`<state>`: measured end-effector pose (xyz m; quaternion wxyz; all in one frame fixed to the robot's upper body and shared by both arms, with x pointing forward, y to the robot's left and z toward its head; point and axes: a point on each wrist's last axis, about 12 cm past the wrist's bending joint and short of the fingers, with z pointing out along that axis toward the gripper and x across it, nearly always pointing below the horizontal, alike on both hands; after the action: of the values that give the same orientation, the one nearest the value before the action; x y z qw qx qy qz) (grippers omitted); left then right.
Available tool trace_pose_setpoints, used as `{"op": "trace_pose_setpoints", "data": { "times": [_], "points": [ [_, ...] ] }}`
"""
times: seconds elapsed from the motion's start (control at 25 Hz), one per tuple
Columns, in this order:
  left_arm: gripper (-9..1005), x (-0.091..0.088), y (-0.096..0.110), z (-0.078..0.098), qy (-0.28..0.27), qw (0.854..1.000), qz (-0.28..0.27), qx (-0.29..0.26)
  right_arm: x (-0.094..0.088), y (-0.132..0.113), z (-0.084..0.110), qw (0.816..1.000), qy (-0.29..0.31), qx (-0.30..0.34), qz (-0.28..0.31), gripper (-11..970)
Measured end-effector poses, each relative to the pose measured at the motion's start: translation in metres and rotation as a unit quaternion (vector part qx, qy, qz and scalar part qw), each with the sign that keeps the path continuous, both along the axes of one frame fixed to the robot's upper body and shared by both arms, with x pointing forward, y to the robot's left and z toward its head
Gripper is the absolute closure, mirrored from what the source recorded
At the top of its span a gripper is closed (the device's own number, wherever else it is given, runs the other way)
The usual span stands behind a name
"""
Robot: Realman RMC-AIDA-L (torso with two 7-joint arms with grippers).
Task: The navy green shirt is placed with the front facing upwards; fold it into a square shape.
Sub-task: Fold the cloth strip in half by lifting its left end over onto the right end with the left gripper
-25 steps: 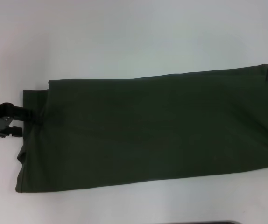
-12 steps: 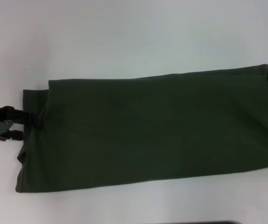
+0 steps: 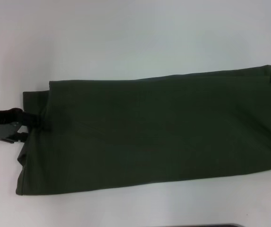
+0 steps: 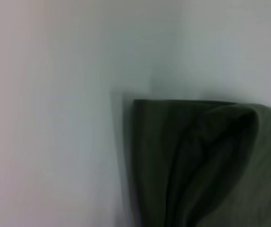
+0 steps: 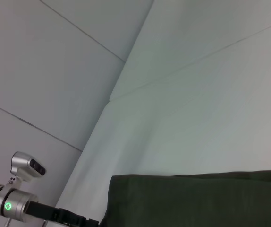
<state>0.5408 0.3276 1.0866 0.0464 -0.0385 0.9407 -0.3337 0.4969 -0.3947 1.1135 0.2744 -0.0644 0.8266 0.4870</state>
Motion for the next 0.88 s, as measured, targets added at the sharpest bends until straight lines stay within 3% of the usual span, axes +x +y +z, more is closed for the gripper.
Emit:
{"op": "trace_pose_setpoints", "data": {
  "times": [0.88],
  "points": [
    [178,0.011,-0.032,0.001,0.014,0.999,-0.022,-0.034,0.000,-0.001,0.001,1.000,0.000,-0.002,0.002,93]
  ]
}}
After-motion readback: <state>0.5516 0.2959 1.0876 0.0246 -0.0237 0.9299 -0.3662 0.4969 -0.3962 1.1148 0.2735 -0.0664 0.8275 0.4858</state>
